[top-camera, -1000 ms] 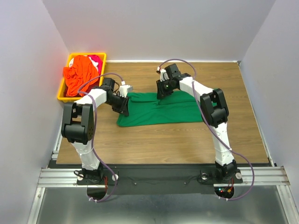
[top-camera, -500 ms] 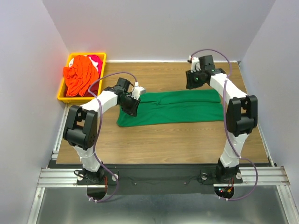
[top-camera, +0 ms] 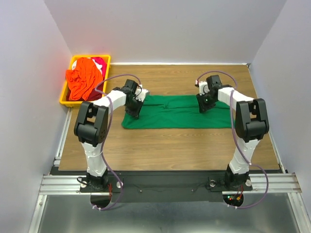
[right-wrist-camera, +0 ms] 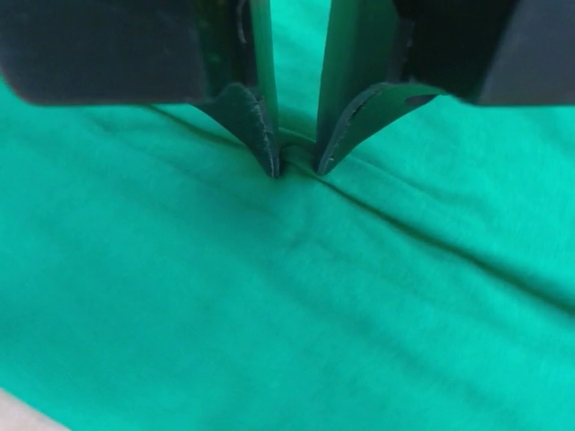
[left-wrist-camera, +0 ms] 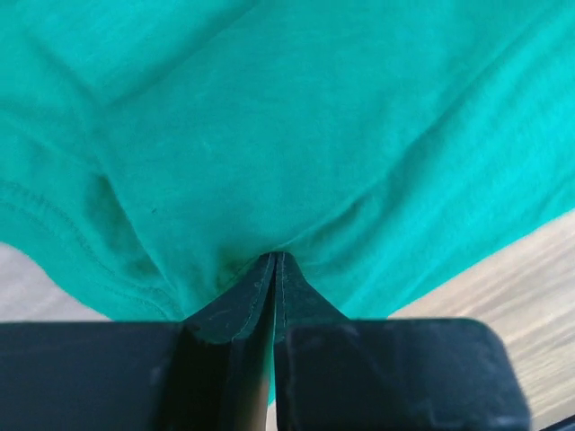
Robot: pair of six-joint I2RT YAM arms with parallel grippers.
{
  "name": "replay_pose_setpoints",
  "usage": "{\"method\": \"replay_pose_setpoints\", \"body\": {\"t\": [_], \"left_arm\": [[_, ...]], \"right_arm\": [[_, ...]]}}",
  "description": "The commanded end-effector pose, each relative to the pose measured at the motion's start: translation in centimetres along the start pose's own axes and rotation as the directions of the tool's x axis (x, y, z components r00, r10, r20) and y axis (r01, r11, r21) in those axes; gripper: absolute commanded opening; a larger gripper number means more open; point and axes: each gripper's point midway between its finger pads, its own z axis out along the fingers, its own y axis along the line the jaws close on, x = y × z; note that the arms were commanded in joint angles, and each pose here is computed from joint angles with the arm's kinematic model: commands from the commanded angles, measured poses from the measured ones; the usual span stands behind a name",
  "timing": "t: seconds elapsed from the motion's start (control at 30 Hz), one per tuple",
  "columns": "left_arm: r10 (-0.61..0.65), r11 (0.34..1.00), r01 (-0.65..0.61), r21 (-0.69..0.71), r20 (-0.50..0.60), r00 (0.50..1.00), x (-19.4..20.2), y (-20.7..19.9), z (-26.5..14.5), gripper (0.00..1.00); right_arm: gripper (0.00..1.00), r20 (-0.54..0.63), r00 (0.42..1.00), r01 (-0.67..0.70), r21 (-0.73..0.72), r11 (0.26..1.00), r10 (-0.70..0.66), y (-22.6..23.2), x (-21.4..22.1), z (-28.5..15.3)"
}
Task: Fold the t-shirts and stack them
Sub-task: Fold the tshirt
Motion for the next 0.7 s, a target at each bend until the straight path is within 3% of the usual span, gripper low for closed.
{"method": "replay_pose_setpoints", "body": {"t": [0.0, 0.03, 0.1, 0.17, 0.23, 0.27, 0.3, 0.33, 0.47, 0.53, 0.67], "left_arm": [[-0.033, 0.992, 0.031, -0.124, -0.019, 0.999, -1.8, 5.5, 2.0, 0.14], [-0.016, 0.99, 0.013, -0.141, -0.021, 1.0, -2.7, 6.6, 2.3, 0.14], [0.007, 0.984, 0.001, -0.18, 0.044, 0.999, -8.3, 9.5, 2.7, 0.13], [0.045, 0.982, -0.019, -0.188, 0.13, 0.99, -14.7, 11.4, 1.7, 0.14], [0.07, 0.988, -0.042, -0.146, 0.192, 0.979, -18.1, 10.7, 0.4, 0.18], [0.088, 0.988, -0.046, -0.148, 0.289, 0.953, -21.5, 10.4, -1.5, 0.22], [0.093, 0.991, -0.054, -0.125, 0.326, 0.941, -22.5, 9.7, -2.4, 0.27], [0.105, 0.99, -0.062, -0.125, 0.38, 0.919, -23.8, 9.2, -3.5, 0.3], [0.07, 0.998, -0.058, -0.04, 0.455, 0.888, -21.8, 5.0, -6.9, 0.39], [0.072, 0.997, -0.067, -0.028, 0.461, 0.884, -20.7, 3.8, -7.2, 0.4], [0.007, 0.998, -0.03, 0.06, 0.36, 0.933, -15.6, 1.2, -4.8, 0.39]], "right_arm": [[0.26, -0.146, 0.989, -0.016, -0.134, 0.991, -0.004, 3.7, 5.5, -0.8], [0.24, -0.183, 0.983, -0.026, -0.169, 0.985, -0.006, 4.9, 7.2, -0.8], [0.24, -0.192, 0.979, 0.008, -0.301, 0.954, -0.068, 9.5, 8.3, -2.5], [0.28, -0.144, 0.974, 0.077, -0.525, 0.848, -0.177, 17.2, 8.7, -5.4], [0.32, -0.118, 0.966, 0.102, -0.647, 0.756, -0.231, 22.1, 8.8, -8.2], [0.39, -0.064, 0.969, 0.118, -0.725, 0.678, -0.237, 25.2, 7.5, -10.6], [0.42, -0.036, 0.974, 0.124, -0.743, 0.658, -0.225, 25.9, 6.3, -11.6], [0.43, -0.015, 0.978, 0.129, -0.742, 0.658, -0.209, 26.0, 5.1, -12.2], [0.43, 0.085, 0.987, 0.16, -0.605, 0.78, -0.137, 20.9, -0.1, -12.1], [0.43, 0.064, 0.991, 0.136, -0.569, 0.811, -0.121, 18.9, -0.5, -10.5], [0.36, 0.077, 0.993, 0.11, -0.464, 0.879, -0.084, 15.6, -2.6, -6.8]]}}
